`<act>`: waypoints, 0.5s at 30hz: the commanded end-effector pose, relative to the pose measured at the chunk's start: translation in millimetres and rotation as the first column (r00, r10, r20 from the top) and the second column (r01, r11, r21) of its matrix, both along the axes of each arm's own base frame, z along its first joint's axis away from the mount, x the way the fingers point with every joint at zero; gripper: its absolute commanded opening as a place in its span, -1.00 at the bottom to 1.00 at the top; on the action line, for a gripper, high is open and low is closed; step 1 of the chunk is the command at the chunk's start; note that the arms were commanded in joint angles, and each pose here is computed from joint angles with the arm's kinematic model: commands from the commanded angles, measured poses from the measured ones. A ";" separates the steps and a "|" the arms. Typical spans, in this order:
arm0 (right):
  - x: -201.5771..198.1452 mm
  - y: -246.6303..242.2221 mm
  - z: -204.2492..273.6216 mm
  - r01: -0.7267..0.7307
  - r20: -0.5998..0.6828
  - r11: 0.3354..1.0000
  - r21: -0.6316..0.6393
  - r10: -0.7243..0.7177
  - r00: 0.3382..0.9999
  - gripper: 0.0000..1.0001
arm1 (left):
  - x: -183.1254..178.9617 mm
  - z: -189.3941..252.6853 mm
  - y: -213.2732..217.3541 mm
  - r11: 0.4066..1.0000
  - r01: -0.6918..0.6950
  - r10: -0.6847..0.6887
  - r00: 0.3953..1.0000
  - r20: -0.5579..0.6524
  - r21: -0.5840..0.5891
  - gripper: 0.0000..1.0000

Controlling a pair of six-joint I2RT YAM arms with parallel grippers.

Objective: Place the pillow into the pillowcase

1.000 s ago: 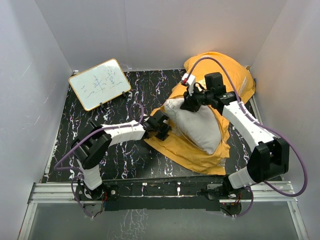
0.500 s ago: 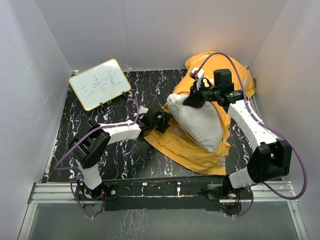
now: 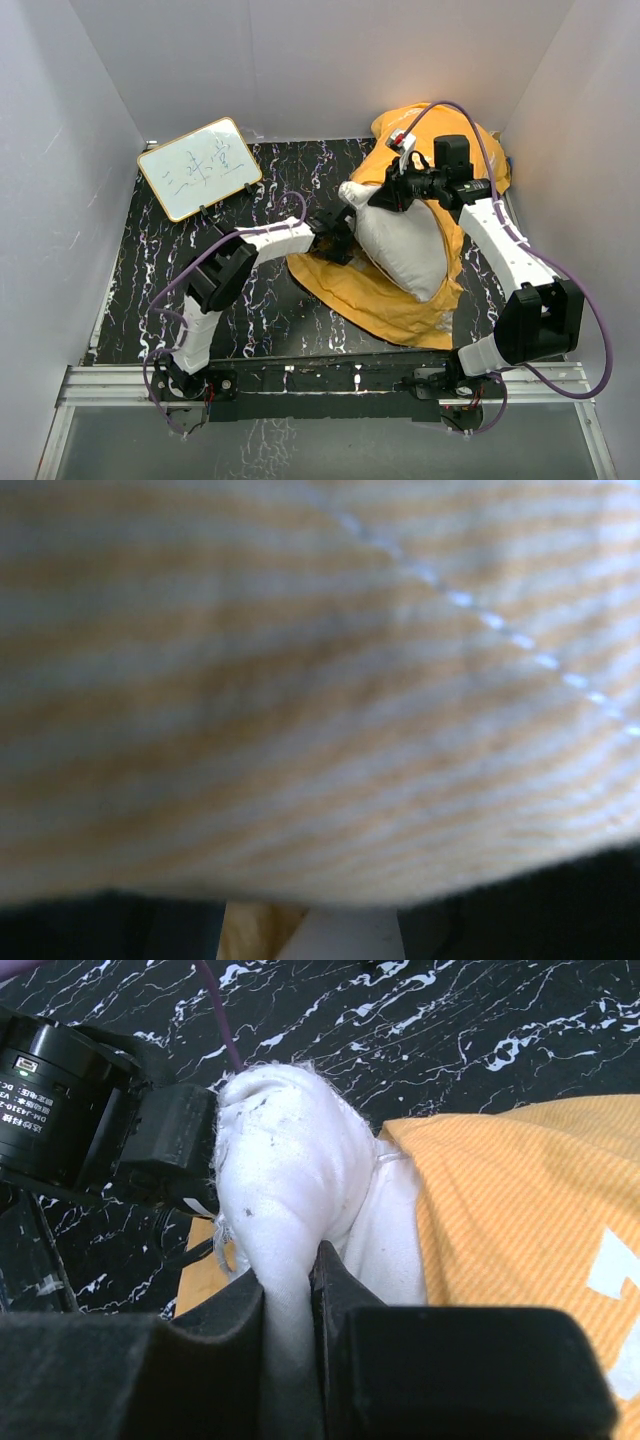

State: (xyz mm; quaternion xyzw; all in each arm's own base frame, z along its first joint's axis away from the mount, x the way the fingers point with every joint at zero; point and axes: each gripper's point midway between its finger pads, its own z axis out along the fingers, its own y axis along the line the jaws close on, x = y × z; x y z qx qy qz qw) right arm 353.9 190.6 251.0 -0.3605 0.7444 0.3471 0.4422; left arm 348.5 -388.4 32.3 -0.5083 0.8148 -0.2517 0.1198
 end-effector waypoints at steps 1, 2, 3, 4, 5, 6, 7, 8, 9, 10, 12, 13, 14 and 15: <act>10.9 4.9 46.4 -0.015 0.128 0.997 0.074 0.005 0.992 -0.85 | -27.2 -16.1 11.2 0.994 0.021 0.000 0.982 -0.191 0.110 0.12; 10.2 4.5 45.7 -0.012 0.123 0.997 0.078 0.003 0.992 -0.85 | -27.3 -18.6 13.7 0.990 0.035 -0.007 0.979 -0.205 0.134 0.16; 8.6 5.2 44.7 -0.015 0.118 0.997 0.082 0.005 0.993 -0.85 | -27.4 -17.1 14.8 0.987 0.046 -0.010 0.975 -0.223 0.155 0.20; 7.5 5.5 42.7 -0.017 0.111 0.996 0.083 0.008 0.994 -0.85 | -25.1 -18.4 15.5 0.985 0.053 -0.013 0.972 -0.235 0.165 0.24; 6.2 5.5 41.5 -0.020 0.106 0.996 0.085 0.010 0.994 -0.85 | -25.9 -21.7 17.5 0.981 0.072 -0.024 0.968 -0.251 0.182 0.26; 4.8 5.9 40.4 -0.021 0.102 0.996 0.087 0.013 0.995 -0.85 | -26.8 -24.4 19.2 0.977 0.084 -0.029 0.962 -0.271 0.193 0.26; 3.9 5.8 38.5 -0.021 0.096 0.996 0.087 0.013 0.995 -0.84 | -31.0 -29.4 21.7 0.973 0.098 -0.032 0.953 -0.302 0.208 0.25; 3.1 5.6 37.9 -0.020 0.095 0.996 0.087 0.012 0.995 -0.84 | -34.5 -34.4 23.5 0.968 0.122 -0.046 0.945 -0.325 0.219 0.20; 2.6 5.3 37.3 -0.019 0.095 0.996 0.086 0.010 0.995 -0.85 | -39.0 -39.2 25.8 0.963 0.141 -0.052 0.935 -0.351 0.232 0.11; 1.8 5.3 36.9 -0.019 0.094 0.996 0.087 0.011 0.996 -0.85 | -42.4 -44.5 26.4 0.958 0.160 -0.063 0.926 -0.371 0.237 -0.04; 0.2 5.1 35.5 -0.019 0.089 0.996 0.087 0.011 0.996 -0.85 | -47.5 -56.6 28.8 0.950 0.197 -0.087 0.911 -0.403 0.241 -0.44; -0.9 5.1 34.3 -0.019 0.086 0.996 0.087 0.012 0.996 -0.84 | -51.3 -63.4 30.5 0.947 0.213 -0.095 0.900 -0.424 0.239 -0.70; -2.0 4.9 34.1 -0.018 0.085 0.996 0.087 0.011 0.996 -0.84 | -54.5 -69.2 33.4 0.943 0.230 -0.104 0.892 -0.440 0.242 -0.84; -2.6 4.1 33.4 -0.015 0.085 0.996 0.086 0.008 0.996 -0.85 | -56.3 -75.2 38.1 0.937 0.243 -0.108 0.884 -0.454 0.250 -0.92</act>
